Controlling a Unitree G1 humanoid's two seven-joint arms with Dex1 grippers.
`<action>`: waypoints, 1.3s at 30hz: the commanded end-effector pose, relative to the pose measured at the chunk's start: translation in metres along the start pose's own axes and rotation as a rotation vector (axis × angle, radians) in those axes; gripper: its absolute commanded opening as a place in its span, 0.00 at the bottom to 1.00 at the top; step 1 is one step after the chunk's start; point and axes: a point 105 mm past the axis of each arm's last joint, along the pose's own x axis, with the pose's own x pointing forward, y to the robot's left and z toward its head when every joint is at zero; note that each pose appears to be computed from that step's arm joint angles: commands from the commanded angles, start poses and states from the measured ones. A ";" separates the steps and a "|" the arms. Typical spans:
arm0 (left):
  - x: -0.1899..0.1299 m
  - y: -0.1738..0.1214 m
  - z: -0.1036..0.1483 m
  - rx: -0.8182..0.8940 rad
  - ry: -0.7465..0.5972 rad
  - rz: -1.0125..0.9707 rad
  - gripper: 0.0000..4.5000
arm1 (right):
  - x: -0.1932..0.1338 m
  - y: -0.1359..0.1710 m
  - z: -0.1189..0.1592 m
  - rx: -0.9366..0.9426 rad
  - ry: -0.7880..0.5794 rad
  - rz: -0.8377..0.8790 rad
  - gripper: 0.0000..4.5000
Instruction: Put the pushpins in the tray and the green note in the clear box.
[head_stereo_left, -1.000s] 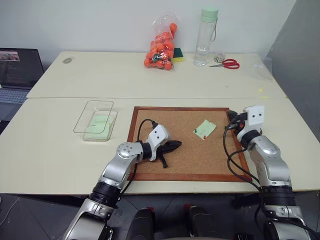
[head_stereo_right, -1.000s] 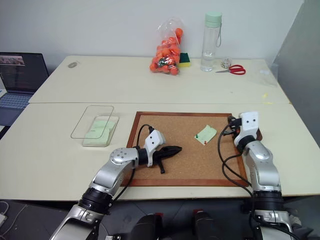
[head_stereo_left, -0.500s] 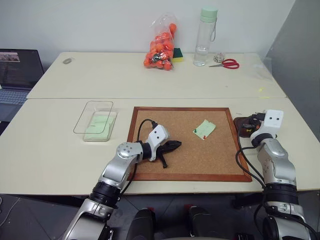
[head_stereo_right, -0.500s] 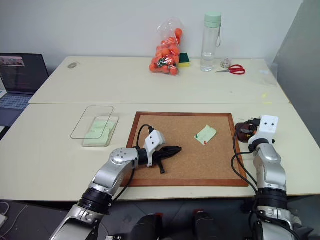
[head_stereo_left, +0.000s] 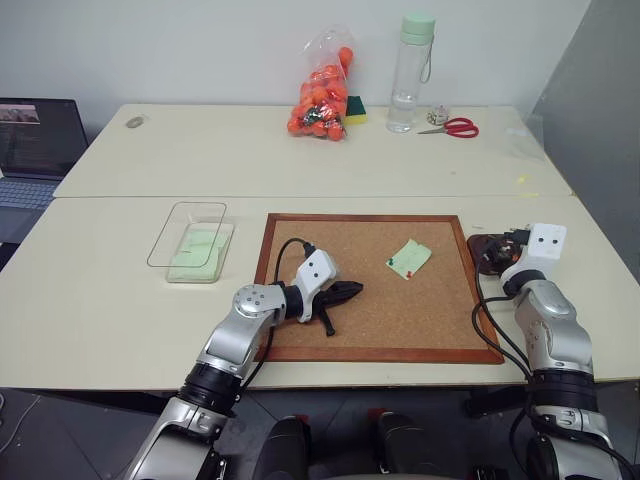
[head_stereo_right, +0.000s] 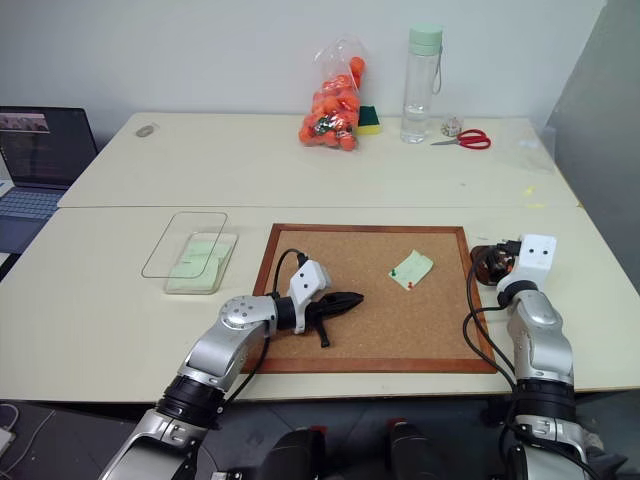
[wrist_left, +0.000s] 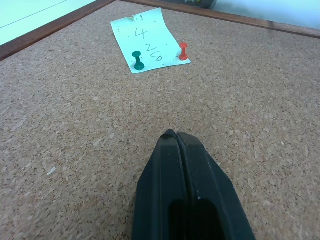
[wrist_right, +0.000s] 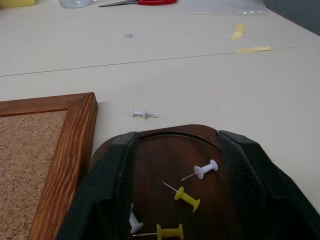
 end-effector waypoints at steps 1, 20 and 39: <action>0.004 -0.009 -0.009 -0.021 0.028 -0.034 0.00 | -0.007 0.011 0.029 -0.048 -0.104 0.103 0.80; 0.003 -0.007 -0.010 -0.022 0.035 -0.040 0.00 | -0.079 0.109 -0.005 -0.201 -0.052 0.857 0.80; 0.002 -0.006 -0.009 -0.019 0.037 -0.031 0.00 | -0.059 0.132 -0.025 -0.146 -0.016 0.886 0.59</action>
